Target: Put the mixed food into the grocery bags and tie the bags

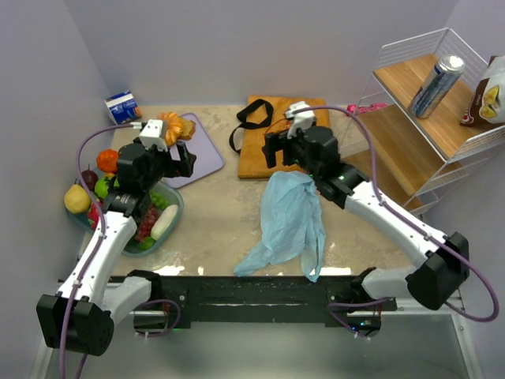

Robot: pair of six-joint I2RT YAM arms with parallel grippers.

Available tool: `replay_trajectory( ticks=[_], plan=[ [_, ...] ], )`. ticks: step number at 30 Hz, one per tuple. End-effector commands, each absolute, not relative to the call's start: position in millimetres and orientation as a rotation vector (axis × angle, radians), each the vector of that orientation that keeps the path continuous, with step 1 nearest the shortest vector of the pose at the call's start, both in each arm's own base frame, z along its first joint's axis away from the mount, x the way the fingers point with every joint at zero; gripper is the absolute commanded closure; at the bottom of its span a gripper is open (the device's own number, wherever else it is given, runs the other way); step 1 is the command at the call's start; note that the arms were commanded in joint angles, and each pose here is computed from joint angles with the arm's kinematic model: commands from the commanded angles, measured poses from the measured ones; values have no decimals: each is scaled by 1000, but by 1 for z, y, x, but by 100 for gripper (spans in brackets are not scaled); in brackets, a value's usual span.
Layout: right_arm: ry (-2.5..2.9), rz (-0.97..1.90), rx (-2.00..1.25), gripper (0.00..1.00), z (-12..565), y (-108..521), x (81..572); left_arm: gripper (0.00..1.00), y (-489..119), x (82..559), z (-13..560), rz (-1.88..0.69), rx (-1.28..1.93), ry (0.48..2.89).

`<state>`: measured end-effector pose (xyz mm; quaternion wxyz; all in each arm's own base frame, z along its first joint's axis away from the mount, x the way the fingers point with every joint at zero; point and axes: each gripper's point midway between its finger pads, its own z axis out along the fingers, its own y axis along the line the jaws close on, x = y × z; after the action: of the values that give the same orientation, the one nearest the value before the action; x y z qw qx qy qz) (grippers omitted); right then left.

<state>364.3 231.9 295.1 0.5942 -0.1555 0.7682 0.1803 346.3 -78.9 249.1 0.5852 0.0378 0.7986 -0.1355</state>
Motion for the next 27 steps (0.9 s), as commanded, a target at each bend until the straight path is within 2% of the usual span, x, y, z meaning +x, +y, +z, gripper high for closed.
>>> replay_trajectory(
  ticks=[1,6,12,13,14,16,17,19,21,22,24,27],
  plan=[
    [1765,149,-319,1,304,237,372,0,-96,343,263,-401,180,1793],
    [1797,314,-361,1,281,294,392,0,-95,344,258,-395,178,1807],
    [2006,110,-377,2,206,325,440,1,-93,353,244,-377,165,1850],
    [2003,93,-367,2,209,332,452,1,-94,354,243,-381,172,1853],
    [2090,5,-397,2,168,330,457,2,-95,356,241,-379,180,1855],
    [2117,-31,-406,1,153,338,468,3,-98,362,233,-387,204,1862],
    [2172,-108,-432,1,118,335,469,4,-100,363,229,-388,229,1865],
    [2173,-140,-426,1,112,338,479,5,-106,370,227,-411,261,1844],
    [2223,-262,-446,1,79,328,483,8,-107,372,214,-411,265,1855],
    [2213,-272,-428,1,86,329,492,8,-106,375,212,-399,249,1853],
    [2275,-306,-435,1,62,317,497,8,-99,377,209,-376,172,1855],
    [2348,-299,-380,3,45,297,507,8,-97,379,227,-401,77,1794]
  ],
)
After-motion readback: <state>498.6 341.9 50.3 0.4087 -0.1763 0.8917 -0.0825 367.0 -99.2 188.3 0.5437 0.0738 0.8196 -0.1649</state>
